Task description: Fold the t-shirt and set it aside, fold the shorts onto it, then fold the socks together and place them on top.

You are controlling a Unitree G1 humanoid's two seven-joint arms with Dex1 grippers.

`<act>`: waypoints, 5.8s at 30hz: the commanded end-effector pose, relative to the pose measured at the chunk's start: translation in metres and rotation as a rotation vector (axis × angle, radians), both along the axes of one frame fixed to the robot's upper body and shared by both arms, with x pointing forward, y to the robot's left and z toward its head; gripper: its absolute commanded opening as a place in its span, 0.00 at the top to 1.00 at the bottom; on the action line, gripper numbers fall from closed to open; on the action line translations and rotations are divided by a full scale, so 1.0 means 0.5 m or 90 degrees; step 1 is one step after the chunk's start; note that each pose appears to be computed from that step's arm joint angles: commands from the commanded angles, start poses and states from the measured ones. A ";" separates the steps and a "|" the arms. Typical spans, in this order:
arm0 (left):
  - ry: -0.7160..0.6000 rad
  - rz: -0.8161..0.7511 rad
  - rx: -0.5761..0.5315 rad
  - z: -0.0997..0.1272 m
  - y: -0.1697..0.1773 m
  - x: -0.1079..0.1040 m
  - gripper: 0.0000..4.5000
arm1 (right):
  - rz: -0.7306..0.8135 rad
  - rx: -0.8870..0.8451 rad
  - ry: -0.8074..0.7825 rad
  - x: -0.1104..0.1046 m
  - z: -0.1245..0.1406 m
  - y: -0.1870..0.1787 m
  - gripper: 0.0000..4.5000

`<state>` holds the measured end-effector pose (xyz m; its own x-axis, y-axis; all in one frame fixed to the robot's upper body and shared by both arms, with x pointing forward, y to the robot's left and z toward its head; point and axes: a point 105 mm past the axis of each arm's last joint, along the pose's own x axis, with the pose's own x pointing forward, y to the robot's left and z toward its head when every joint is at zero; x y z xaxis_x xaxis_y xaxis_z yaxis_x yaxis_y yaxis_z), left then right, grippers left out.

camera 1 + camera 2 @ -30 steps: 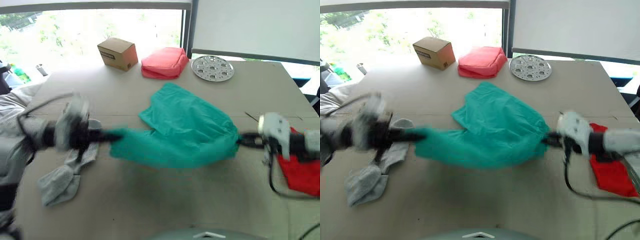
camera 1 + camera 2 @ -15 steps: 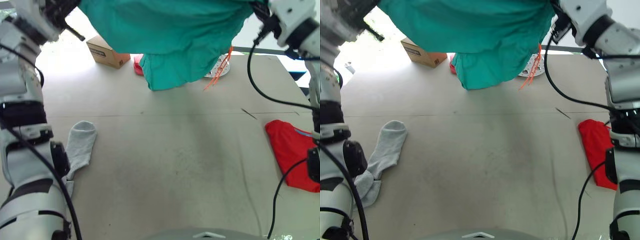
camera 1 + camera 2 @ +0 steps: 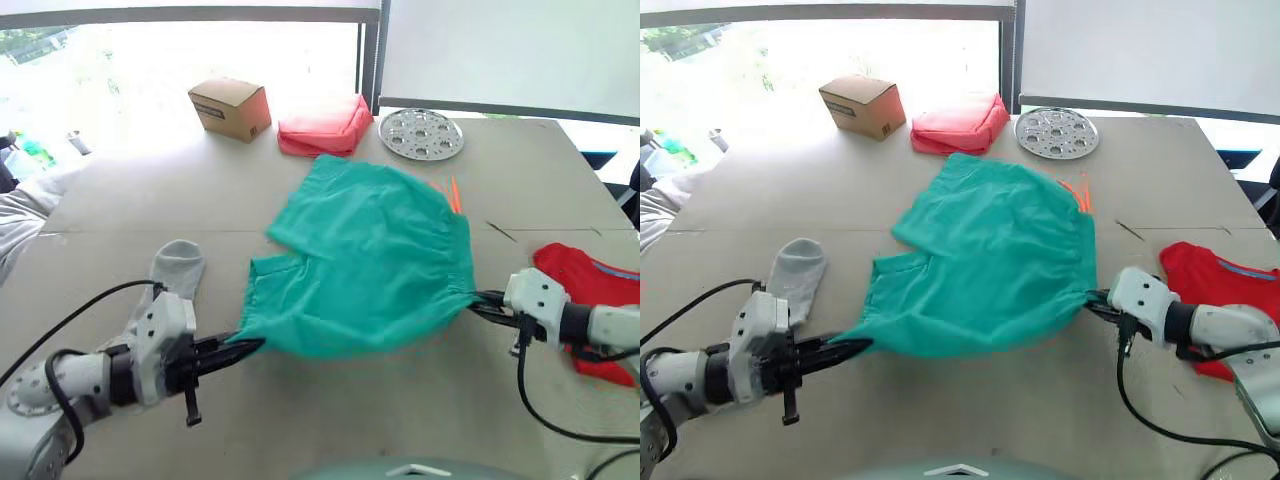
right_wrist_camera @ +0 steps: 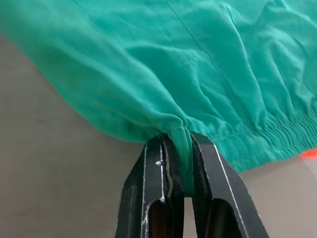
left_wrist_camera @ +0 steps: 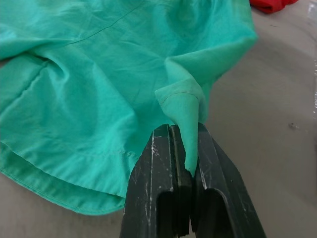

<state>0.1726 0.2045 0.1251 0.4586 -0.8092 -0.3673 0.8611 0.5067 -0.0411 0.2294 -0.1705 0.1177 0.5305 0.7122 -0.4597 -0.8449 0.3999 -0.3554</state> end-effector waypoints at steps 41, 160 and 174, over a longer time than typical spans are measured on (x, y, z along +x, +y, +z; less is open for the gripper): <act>-0.381 0.272 -0.003 0.311 0.044 0.494 1.00 | -0.325 0.142 -0.211 0.319 0.303 -0.007 1.00; 0.093 -0.120 -0.078 0.051 0.085 0.184 0.98 | -0.168 0.084 0.081 0.198 0.048 0.083 1.00; 0.264 -0.104 0.011 -0.020 0.166 0.058 0.98 | -0.049 -0.016 0.161 0.049 -0.028 0.054 1.00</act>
